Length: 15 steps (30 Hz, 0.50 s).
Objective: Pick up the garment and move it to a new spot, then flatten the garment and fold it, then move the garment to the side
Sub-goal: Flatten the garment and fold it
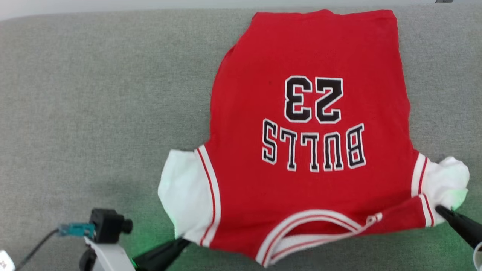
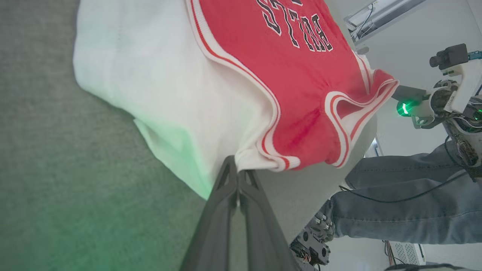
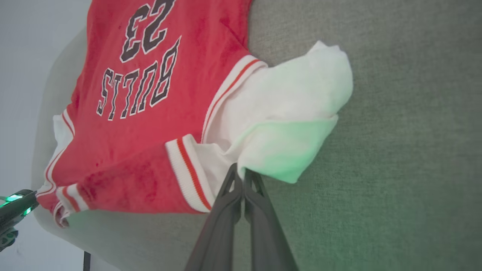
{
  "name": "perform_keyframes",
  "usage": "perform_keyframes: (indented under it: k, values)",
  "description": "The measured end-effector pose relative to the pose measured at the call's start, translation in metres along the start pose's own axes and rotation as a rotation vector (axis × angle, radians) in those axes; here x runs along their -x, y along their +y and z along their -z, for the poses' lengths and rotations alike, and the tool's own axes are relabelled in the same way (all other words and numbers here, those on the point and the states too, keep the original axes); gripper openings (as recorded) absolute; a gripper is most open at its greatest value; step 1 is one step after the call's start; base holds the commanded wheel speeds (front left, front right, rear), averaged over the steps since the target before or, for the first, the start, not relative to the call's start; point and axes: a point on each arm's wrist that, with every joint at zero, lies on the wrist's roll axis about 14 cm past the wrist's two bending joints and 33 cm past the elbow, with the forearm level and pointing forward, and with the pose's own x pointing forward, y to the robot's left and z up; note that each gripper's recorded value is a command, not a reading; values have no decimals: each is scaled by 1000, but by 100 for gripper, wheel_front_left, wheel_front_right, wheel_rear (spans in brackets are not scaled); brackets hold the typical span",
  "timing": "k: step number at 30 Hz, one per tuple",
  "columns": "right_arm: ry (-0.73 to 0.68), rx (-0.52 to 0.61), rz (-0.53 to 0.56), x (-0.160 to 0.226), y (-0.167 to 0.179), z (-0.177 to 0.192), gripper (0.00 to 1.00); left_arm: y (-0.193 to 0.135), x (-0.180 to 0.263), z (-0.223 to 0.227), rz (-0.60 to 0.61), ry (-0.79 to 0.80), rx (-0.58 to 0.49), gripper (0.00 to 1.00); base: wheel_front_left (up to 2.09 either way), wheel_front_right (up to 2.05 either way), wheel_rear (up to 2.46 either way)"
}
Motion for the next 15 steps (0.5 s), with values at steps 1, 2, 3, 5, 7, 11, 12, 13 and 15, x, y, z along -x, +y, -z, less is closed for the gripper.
perform_keyframes:
  k: [1, 2, 3, 5, 7, 11, 12, 13, 15]
  values:
    - [10, 1, 10, 2, -2, 4, 0, -2, 1, 5, 1, 11, 5, 0, 0, 0, 0]
    - [21, 2, 17, 3, -4, 7, 0, -6, 3, 10, 5, 25, 13, 0, 0, 0, 0]
    - [28, 4, 26, 4, -6, 10, 0, -8, 4, 14, 9, 36, 19, 0, 0, 0, 0]
    - [37, 3, 31, 5, -7, 13, 0, -12, 5, 19, 11, 47, 27, 0, 0, 0, 0]
    - [52, 6, 37, 5, -9, 16, 0, -12, 5, 21, 9, 49, 27, 0, 0, 0, 0]
    - [72, 22, 53, 3, -12, 21, 0, -13, 0, 27, 10, 65, 27, 0, 0, 0, 0]
    - [80, 27, 56, 2, -12, 23, 0, -14, -2, 28, 13, 66, 26, 0, 0, 0, 0]
    - [94, 35, 61, 0, -13, 26, 0, -13, -5, 30, 11, 69, 27, 0, 0, 0, 0]
    - [120, 46, 66, -3, -14, 33, 0, -7, -9, 34, -5, 78, 3, 0, 0, 0, 0]
